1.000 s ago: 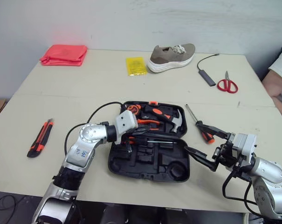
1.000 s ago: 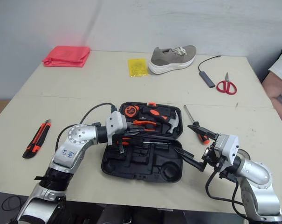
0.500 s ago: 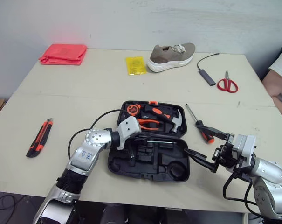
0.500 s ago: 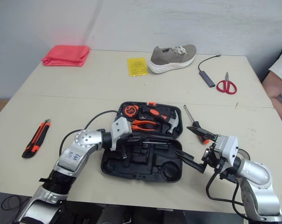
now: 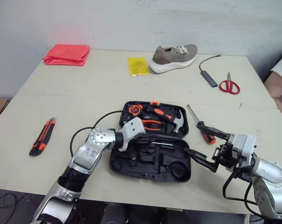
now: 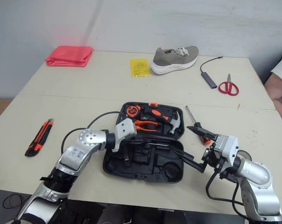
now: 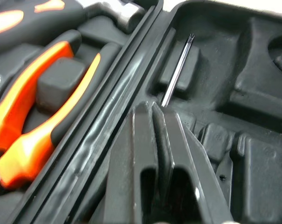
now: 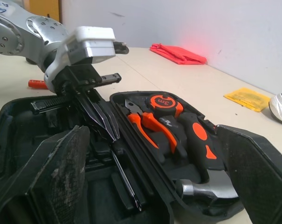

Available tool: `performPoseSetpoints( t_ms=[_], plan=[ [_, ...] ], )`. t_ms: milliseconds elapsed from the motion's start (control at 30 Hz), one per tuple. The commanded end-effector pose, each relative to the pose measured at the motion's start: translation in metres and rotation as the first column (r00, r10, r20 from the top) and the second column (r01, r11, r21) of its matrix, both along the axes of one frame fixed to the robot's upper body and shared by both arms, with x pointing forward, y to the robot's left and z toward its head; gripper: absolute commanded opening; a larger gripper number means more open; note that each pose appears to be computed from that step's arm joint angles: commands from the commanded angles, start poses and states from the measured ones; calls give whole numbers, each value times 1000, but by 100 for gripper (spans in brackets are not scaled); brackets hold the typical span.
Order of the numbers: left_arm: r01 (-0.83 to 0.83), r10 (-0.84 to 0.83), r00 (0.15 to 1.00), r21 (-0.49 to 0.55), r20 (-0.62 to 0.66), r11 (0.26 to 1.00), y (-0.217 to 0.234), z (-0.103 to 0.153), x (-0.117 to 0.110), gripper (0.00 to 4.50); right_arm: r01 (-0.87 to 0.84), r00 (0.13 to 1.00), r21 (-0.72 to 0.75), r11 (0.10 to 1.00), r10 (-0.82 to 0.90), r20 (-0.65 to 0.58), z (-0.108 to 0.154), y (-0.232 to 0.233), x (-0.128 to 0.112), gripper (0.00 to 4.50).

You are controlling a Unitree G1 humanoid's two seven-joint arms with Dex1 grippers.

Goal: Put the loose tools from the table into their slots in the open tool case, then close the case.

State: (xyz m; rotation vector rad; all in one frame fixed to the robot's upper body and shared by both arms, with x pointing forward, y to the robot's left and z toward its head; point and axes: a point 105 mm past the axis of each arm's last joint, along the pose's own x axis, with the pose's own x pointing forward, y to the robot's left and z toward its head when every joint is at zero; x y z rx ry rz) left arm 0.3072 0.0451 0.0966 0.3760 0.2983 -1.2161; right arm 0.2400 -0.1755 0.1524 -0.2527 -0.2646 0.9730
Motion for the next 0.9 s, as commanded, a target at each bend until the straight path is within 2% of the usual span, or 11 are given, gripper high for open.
performPoseSetpoints(
  t_ms=[33, 100, 167, 300, 400, 500, 600, 700, 833, 867, 900],
  plan=[
    [-31, 78, 953, 165, -291, 986, 13, -70, -19, 6, 9, 999, 1, 1000, -9, 47, 8, -2, 0, 450],
    [-34, 77, 960, 161, -268, 986, 9, -65, -15, 6, 10, 999, 1, 1000, -10, 48, 8, -2, 0, 450],
    [-39, 60, 978, 104, -200, 994, 2, -49, -7, 6, 16, 999, 1, 1000, -16, 49, 8, -3, 0, 450],
    [56, -44, 996, -149, 80, 987, -9, 16, 1, 6, 76, 996, 15, 997, -77, 48, 11, -13, 2, 450],
    [121, -92, 985, -208, 144, 971, 2, 36, -6, 6, 133, 990, 26, 991, -134, 46, 15, -26, 3, 450],
    [132, -41, 950, -283, 308, 950, 30, 64, -3, 6, 245, 969, 46, 969, -246, 19, 11, -55, 2, 450],
    [8, 113, 918, -304, 380, 953, 81, 90, 3, 86, 406, 913, -11, 914, -407, -25, -9, -105, -10, 450],
    [-47, 177, 907, -329, 381, 943, 110, 101, -7, 217, 520, 852, -37, 853, -522, -44, -22, -140, -21, 450],
    [-299, 366, 871, -237, 328, 924, 185, 83, -37, 385, 646, 757, -99, 757, -652, -46, -39, -182, -48, 450],
    [-365, 420, 852, -223, 311, 904, 208, 80, -48, 442, 667, 738, -100, 738, -673, -49, -41, -188, -54, 450],
    [-400, 451, 841, -217, 300, 890, 222, 79, -56, 447, 678, 728, -98, 729, -684, -51, -42, -191, -58, 450]
  ],
)
